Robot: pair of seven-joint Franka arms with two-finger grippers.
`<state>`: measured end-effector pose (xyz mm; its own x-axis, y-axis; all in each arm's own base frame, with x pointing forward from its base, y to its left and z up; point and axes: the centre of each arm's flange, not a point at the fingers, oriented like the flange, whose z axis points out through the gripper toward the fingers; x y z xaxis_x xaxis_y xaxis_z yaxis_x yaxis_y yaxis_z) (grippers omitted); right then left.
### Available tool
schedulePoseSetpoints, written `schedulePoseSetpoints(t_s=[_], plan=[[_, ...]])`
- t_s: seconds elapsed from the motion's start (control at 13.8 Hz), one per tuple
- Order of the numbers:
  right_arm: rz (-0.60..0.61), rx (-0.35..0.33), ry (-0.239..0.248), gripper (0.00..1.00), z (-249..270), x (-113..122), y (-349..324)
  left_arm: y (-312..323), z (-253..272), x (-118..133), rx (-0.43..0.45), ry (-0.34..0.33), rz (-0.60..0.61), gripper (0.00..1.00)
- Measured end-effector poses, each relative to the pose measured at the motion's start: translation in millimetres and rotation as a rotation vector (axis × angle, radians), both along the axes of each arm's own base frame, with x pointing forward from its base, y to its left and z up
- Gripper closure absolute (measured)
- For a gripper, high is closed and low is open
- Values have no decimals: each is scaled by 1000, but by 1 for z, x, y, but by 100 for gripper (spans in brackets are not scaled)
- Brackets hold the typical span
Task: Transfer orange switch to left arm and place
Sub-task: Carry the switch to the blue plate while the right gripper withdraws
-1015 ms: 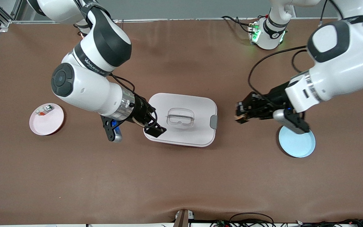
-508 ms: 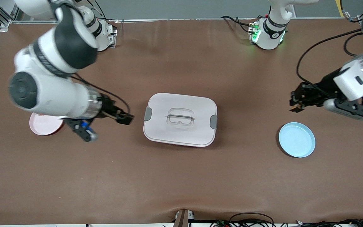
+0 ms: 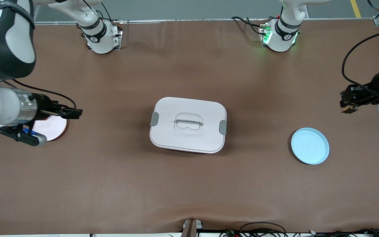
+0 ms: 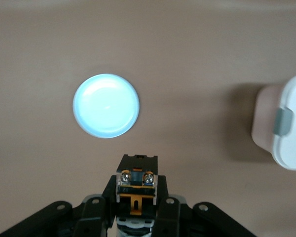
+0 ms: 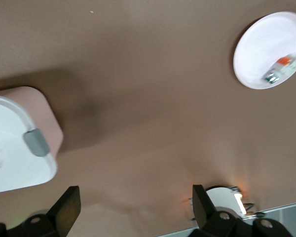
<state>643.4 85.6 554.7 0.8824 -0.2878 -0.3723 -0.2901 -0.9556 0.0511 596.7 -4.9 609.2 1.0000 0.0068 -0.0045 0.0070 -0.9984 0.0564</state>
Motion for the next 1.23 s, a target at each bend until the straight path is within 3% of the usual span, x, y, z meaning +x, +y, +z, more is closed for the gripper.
schedulePoseSetpoints(t_s=[0.22,0.44,0.58,0.94,1.23], plan=[[64,-37,28,0,-2,-4,-9,6,-3,1,98,9,286,66],[121,-23,30,0,-2,-4,-17,12,-13,4,108,27,709,66],[136,-12,30,0,-3,-3,-27,27,-23,8,110,46,896,66],[181,9,36,0,-3,-4,-29,65,-80,20,86,56,1210,66],[210,21,37,0,-3,-4,-29,74,-144,20,61,33,1327,66]])
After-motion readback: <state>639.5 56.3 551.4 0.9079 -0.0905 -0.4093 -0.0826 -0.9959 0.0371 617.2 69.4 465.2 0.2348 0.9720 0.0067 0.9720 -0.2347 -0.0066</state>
